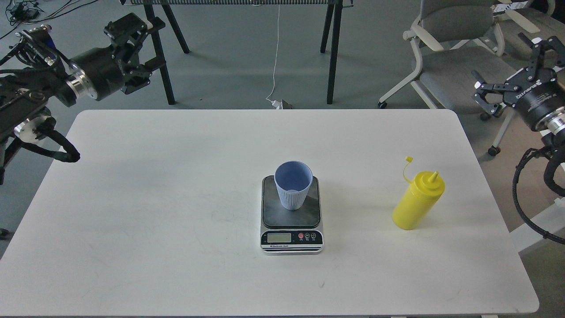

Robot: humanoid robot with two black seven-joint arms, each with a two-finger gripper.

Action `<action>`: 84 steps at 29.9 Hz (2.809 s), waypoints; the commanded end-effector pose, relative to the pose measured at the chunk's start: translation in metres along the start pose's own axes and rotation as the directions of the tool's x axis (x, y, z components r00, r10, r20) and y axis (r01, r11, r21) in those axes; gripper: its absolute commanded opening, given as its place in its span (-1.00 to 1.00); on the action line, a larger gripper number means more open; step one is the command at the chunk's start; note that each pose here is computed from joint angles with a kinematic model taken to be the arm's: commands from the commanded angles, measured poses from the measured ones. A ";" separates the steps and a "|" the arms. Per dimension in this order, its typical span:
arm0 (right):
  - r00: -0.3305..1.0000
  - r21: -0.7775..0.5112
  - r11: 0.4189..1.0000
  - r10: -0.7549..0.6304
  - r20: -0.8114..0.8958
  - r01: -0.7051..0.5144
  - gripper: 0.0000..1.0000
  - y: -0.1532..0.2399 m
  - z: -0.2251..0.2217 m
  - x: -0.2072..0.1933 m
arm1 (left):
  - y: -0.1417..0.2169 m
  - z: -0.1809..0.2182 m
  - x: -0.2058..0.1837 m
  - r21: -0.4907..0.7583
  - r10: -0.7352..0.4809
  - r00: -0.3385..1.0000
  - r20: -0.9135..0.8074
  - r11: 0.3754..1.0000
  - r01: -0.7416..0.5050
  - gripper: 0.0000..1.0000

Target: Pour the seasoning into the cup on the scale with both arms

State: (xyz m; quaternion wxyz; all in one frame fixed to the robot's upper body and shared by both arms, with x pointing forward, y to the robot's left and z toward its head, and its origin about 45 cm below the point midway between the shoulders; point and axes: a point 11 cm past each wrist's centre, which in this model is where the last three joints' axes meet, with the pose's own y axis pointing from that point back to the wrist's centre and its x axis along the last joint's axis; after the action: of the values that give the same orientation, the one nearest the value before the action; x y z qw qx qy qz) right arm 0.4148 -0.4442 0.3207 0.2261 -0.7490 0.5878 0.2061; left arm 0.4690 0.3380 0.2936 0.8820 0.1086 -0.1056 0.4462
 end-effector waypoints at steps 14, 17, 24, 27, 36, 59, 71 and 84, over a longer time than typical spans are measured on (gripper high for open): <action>0.916 0.187 0.926 0.263 0.305 -0.328 0.99 0.136 -0.077 0.008 | 0.017 -0.047 -0.020 0.086 -0.016 0.998 -0.053 0.996 0.020 0.99; 0.894 0.124 0.936 0.266 0.361 -0.329 0.99 0.128 -0.034 0.018 | 0.017 -0.049 -0.020 0.089 -0.016 0.998 -0.055 0.996 0.021 0.99; 0.865 0.109 0.910 0.335 0.374 -0.399 0.99 0.124 0.018 0.069 | 0.022 -0.057 -0.022 0.103 -0.012 0.998 -0.064 0.994 0.019 0.99; 0.861 0.120 0.897 0.359 0.360 -0.425 0.99 0.129 0.019 0.081 | 0.024 -0.061 -0.025 0.111 -0.013 0.997 -0.071 0.994 0.021 0.99; 0.825 0.188 0.811 0.505 0.254 -0.554 0.99 0.161 0.021 0.144 | 0.028 -0.070 -0.029 0.125 -0.014 0.996 -0.083 0.992 0.024 0.99; 0.818 0.201 0.794 0.544 0.188 -0.574 0.98 0.172 0.018 0.159 | 0.017 -0.069 -0.041 0.108 -0.037 0.994 -0.099 0.993 0.048 0.99; 0.777 0.109 0.774 0.599 0.193 -0.624 0.99 0.206 0.052 0.165 | 0.021 -0.076 -0.043 0.120 -0.033 0.993 -0.109 0.992 0.046 0.99; 0.813 -0.071 0.837 0.544 0.210 -0.542 0.99 0.197 0.129 0.137 | 0.023 -0.084 -0.050 0.130 -0.038 0.991 -0.127 0.990 0.054 0.99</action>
State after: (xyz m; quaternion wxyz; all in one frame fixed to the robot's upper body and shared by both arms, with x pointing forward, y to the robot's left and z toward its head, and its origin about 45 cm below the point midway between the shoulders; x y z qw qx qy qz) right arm 0.2458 -0.5385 0.1284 0.2264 -0.5073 0.7634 0.3295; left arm 0.4292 0.3390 0.2023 0.8868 0.1422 -0.0192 0.4393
